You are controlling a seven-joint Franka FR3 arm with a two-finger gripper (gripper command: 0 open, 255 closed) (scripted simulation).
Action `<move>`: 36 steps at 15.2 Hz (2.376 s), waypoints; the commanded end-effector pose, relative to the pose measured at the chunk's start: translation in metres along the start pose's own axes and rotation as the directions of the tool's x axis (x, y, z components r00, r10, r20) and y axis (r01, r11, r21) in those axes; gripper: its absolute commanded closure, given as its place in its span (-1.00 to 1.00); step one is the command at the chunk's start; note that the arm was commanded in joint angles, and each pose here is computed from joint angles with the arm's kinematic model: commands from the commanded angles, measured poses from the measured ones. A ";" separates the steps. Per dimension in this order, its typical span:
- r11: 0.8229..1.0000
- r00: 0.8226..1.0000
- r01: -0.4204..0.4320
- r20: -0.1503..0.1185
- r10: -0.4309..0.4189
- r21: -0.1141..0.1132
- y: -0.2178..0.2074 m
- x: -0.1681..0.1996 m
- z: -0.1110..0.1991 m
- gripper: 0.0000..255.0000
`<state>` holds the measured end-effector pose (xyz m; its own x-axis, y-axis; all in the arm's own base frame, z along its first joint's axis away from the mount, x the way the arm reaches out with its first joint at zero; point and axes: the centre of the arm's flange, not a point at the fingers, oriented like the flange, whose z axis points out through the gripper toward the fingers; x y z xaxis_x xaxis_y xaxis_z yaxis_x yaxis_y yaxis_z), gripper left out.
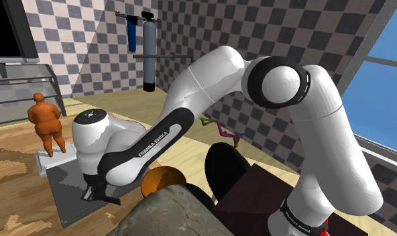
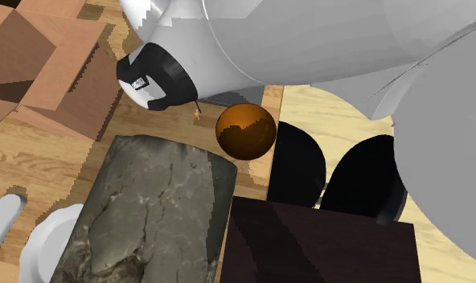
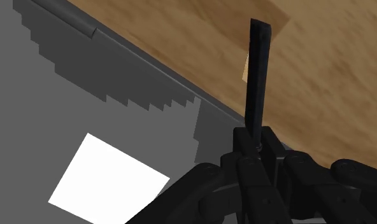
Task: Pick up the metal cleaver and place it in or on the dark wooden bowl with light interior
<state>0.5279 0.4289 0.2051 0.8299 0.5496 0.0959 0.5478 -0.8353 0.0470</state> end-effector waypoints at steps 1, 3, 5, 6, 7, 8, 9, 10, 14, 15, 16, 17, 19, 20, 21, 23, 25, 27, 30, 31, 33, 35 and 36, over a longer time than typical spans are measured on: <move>1.000 1.000 0.000 0.000 0.000 0.000 0.000 0.001 -0.012 1.00; 1.000 1.000 0.000 0.000 0.000 0.000 0.001 0.002 -0.022 1.00; 1.000 1.000 0.000 0.000 0.000 0.000 0.001 0.003 -0.033 1.00; 1.000 1.000 0.000 0.000 0.000 0.000 0.002 0.003 -0.038 1.00; 1.000 1.000 0.000 0.000 0.000 0.000 0.002 0.004 -0.043 1.00; 1.000 1.000 0.000 0.000 0.000 0.000 0.002 0.004 -0.049 1.00; 1.000 1.000 0.000 0.000 0.000 0.000 0.002 0.005 -0.054 1.00; 1.000 1.000 0.000 0.000 0.000 0.000 0.003 0.005 -0.059 1.00; 1.000 1.000 0.000 0.000 0.000 0.000 0.003 0.007 -0.080 1.00; 1.000 1.000 0.000 0.000 0.000 0.000 0.004 0.008 -0.085 1.00; 1.000 1.000 0.000 0.000 0.000 0.000 0.004 0.008 -0.091 1.00; 1.000 1.000 0.000 0.000 0.000 0.000 0.004 0.009 -0.096 1.00; 1.000 1.000 0.000 0.000 0.000 0.000 0.005 0.010 -0.106 1.00; 1.000 1.000 0.000 0.000 0.000 0.000 0.005 0.010 -0.112 1.00; 1.000 1.000 0.000 0.000 0.000 0.000 0.005 0.011 -0.113 1.00; 1.000 1.000 0.000 0.000 0.000 0.000 0.017 -0.013 -0.116 1.00; 1.000 1.000 0.000 0.000 0.000 0.000 0.029 -0.036 -0.118 1.00; 1.000 1.000 0.000 0.000 0.000 0.000 0.041 -0.059 -0.121 1.00; 1.000 1.000 0.000 0.000 0.000 0.000 0.060 -0.094 -0.125 1.00; 1.000 1.000 0.000 0.000 0.000 0.000 0.066 -0.106 -0.126 1.00; 1.000 1.000 0.000 0.000 0.000 0.000 0.078 -0.129 -0.129 1.00; 1.000 1.000 0.000 0.000 0.000 0.000 0.090 -0.153 -0.131 1.00; 1.000 1.000 0.000 0.000 0.000 0.000 0.096 -0.164 -0.132 1.00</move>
<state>0.4380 0.2711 0.3243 0.8299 0.5498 0.0951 0.5479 -0.8352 0.0473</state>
